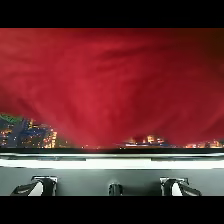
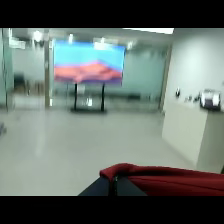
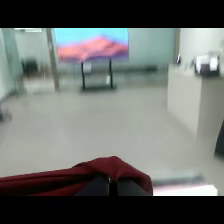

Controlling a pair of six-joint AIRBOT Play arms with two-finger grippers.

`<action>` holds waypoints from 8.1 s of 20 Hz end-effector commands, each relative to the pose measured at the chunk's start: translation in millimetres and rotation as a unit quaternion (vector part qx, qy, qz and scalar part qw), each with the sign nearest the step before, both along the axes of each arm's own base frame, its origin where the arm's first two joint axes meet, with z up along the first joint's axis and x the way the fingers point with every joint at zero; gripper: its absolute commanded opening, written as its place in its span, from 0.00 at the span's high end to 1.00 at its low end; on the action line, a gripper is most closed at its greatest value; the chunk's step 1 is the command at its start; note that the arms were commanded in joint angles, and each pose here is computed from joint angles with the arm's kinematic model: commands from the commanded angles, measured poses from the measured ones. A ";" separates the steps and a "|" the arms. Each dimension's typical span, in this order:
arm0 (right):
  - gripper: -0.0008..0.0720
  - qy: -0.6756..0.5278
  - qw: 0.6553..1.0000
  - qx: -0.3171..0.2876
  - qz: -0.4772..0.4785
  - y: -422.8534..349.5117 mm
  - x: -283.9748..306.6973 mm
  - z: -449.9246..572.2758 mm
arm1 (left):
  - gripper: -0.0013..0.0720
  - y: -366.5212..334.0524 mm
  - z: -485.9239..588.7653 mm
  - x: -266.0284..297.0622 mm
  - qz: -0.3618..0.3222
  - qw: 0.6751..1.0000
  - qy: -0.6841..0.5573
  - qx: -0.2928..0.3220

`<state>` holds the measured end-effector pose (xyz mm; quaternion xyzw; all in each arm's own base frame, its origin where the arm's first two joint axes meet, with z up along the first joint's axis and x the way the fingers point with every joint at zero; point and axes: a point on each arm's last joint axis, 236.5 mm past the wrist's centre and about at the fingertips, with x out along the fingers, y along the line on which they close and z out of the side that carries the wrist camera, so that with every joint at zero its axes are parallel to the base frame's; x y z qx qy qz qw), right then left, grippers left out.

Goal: Fold the shirts.

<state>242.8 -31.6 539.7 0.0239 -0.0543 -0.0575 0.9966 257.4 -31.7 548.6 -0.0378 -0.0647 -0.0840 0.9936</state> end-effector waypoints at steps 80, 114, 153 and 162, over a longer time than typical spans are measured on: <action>0.31 0.748 0.568 0.330 0.092 63.0 -45.2 -649.7 | 0.94 -7.8 -666.6 -31.8 -0.127 0.583 0.773 -0.216; 0.12 0.589 0.725 0.345 0.095 -49.8 216.5 -558.6 | 0.04 17.6 -563.4 250.4 -0.123 0.714 0.650 -0.230; 0.93 0.643 0.671 0.300 0.215 87.0 96.5 -402.3 | 0.94 -439.6 -595.8 127.8 -0.385 0.617 0.640 -0.250; 0.93 0.627 0.699 0.286 0.192 83.8 73.8 -375.4 | 0.95 -494.8 -577.0 73.5 -0.460 0.561 0.630 -0.277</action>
